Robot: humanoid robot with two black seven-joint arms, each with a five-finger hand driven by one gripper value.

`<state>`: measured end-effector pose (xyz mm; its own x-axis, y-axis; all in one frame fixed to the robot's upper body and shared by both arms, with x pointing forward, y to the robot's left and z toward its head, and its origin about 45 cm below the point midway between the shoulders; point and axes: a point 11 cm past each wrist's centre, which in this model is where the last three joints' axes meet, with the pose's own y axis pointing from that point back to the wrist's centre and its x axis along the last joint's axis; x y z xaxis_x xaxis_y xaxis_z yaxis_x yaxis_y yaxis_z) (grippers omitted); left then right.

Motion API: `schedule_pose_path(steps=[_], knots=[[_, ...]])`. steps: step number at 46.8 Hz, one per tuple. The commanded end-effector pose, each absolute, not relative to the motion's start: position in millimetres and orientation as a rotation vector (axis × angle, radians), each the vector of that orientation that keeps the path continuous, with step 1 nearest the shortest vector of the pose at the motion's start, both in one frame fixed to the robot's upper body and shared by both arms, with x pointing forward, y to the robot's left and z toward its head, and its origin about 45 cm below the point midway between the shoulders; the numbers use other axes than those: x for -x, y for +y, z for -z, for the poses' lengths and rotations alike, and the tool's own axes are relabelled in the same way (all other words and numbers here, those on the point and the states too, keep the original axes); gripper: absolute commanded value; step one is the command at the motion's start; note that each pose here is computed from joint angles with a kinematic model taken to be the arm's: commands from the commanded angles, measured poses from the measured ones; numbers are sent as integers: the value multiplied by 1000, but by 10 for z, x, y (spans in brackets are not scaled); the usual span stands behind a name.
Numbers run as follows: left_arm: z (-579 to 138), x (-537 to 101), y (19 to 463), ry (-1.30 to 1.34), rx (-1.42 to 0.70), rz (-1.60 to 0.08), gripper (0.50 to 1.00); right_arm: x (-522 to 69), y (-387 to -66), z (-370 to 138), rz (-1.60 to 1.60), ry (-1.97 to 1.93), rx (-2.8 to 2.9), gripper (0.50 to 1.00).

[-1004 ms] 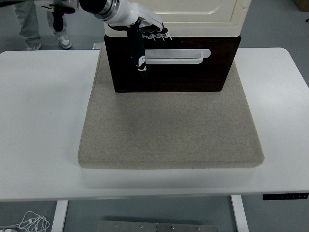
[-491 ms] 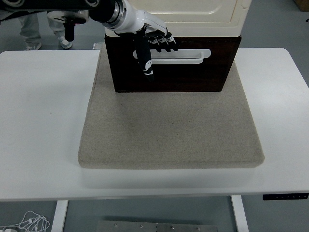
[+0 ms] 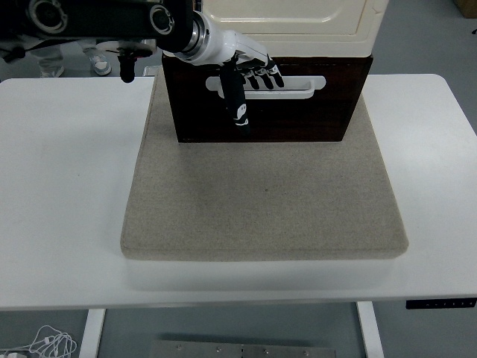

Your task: Open the drawer under the combination cabinet

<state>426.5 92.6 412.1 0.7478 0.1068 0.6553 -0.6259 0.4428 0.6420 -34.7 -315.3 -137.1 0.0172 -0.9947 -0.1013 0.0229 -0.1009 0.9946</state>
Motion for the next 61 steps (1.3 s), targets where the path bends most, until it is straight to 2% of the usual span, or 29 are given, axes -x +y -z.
schedule_pose_path(steps=[1,61], knots=[[-4117,-4291,938,-584,-1018,-501,1000,347,-3153,1371,1280,-1130,-1275,926],[-3995,-4393,1020,-552,-1015,-552,1000,347,-3153,1371,1280,-1130,-1275,926]])
